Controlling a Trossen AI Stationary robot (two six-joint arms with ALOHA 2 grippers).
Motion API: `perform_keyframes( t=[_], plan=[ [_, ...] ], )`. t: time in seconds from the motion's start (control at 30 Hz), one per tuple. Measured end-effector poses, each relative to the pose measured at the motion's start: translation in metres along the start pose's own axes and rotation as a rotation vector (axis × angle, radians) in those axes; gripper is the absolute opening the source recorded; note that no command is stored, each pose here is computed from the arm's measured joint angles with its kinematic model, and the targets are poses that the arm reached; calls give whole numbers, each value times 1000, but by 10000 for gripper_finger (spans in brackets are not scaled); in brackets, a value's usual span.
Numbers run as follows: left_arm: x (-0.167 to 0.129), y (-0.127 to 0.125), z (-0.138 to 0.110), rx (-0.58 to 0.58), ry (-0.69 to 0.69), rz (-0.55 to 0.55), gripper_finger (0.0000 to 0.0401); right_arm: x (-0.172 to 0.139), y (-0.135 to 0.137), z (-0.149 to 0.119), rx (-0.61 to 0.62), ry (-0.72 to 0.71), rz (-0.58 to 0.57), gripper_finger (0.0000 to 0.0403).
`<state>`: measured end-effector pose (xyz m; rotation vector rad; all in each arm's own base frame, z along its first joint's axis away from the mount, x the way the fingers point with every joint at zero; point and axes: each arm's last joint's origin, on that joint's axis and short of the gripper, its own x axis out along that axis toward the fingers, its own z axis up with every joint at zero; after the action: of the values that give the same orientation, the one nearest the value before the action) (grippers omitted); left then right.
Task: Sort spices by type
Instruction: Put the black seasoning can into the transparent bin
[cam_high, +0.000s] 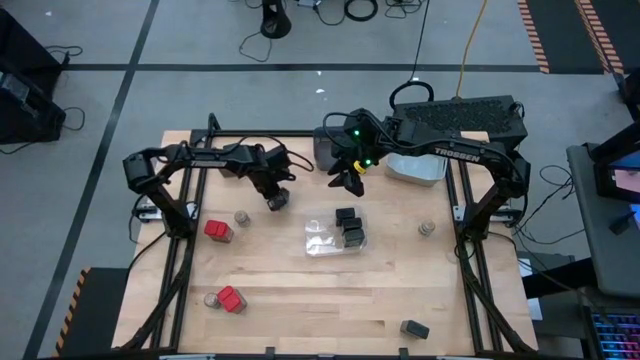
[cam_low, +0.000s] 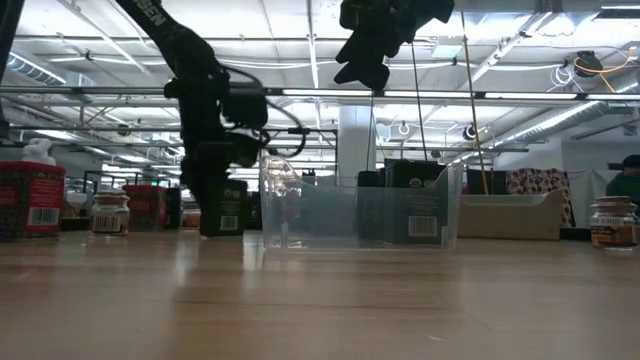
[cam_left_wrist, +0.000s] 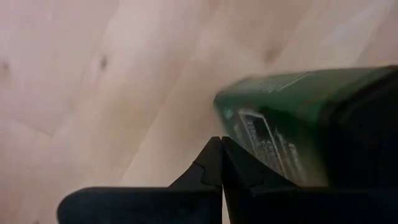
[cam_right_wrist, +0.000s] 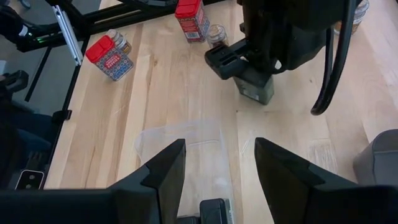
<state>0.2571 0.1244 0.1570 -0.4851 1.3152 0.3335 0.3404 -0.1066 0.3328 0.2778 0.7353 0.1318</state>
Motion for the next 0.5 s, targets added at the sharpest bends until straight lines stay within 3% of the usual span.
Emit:
perform_keyframes(
  t=[0.33,0.5],
  plan=[
    [-1,4,0,4,-9,1,0,0,0,0,-6,-3,0,176],
    [-20,11,0,8,-76,4,0,0,0,0,-7,-4,0,176]
  ],
)
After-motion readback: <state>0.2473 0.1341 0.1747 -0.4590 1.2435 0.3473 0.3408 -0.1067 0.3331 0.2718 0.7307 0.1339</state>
